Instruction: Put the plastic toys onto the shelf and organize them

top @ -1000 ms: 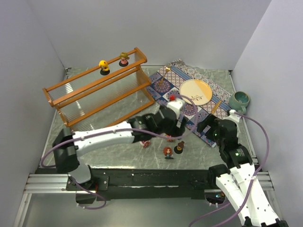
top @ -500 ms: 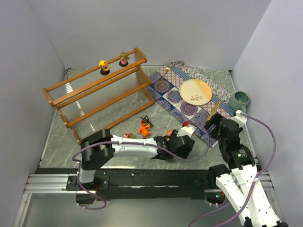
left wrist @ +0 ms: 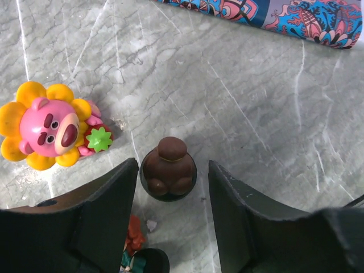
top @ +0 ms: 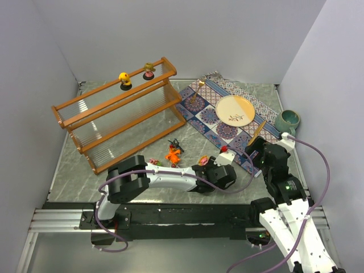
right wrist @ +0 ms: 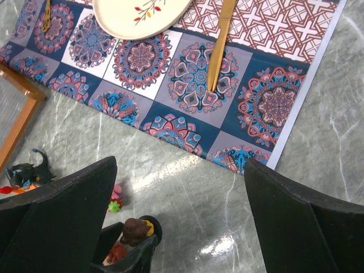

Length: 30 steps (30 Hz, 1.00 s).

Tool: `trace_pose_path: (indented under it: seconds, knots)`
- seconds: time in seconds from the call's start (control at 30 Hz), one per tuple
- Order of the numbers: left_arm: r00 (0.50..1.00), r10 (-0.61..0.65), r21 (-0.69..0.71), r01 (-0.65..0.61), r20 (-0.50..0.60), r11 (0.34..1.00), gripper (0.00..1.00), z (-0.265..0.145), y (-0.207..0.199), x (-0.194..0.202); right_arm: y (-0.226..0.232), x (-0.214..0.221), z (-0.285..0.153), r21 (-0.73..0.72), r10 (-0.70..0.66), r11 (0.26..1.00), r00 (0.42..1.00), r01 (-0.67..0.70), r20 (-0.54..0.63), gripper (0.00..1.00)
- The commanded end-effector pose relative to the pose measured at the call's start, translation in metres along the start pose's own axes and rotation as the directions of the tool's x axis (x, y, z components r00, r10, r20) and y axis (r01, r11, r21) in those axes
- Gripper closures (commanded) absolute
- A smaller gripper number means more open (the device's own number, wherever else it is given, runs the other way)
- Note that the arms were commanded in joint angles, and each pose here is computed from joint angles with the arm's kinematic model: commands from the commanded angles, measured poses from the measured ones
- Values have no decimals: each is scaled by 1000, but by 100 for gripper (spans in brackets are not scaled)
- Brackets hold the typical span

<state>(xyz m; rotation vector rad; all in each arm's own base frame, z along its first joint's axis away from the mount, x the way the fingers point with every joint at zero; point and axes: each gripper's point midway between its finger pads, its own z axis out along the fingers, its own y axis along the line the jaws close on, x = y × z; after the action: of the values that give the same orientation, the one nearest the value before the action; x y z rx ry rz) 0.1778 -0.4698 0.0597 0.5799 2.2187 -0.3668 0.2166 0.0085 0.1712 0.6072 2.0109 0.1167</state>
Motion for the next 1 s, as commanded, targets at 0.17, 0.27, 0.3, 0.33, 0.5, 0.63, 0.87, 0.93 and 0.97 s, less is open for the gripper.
trace_pose_path:
  seconds: [0.17,0.27,0.3,0.33,0.5,0.63,0.87,0.93,0.97]
  knots:
    - [998,-30,-5,31,53,1000,50,-1,-7,-18,7,-5,0,-35,6,999,1000,-5,21,0]
    - [998,-24,-11,25,51,1000,55,0,-5,-17,8,-4,0,-40,11,999,1000,-10,17,0]
    - [998,-25,-10,25,52,1000,56,0,-6,-18,8,-3,0,-41,8,999,1000,-7,13,0]
    - [998,-25,-11,25,53,1000,57,0,-5,-18,8,-3,1,-41,8,999,1000,-7,13,0]
    - [998,-29,-16,30,64,999,77,-8,-3,-27,9,-2,1,-44,5,999,1000,-4,13,0]
    - [995,-33,-18,34,90,999,90,-22,-1,-45,9,-3,1,-44,7,999,1000,-6,18,0]
    - [982,-101,12,101,162,995,94,-58,14,-102,14,-12,2,-53,10,999,999,-8,41,0]
    - [975,-125,24,123,185,992,94,-70,18,-120,15,-15,2,-52,10,999,999,-8,46,0]
    - [972,-135,24,133,190,991,94,-73,23,-127,15,-16,2,-52,13,999,999,-11,50,0]
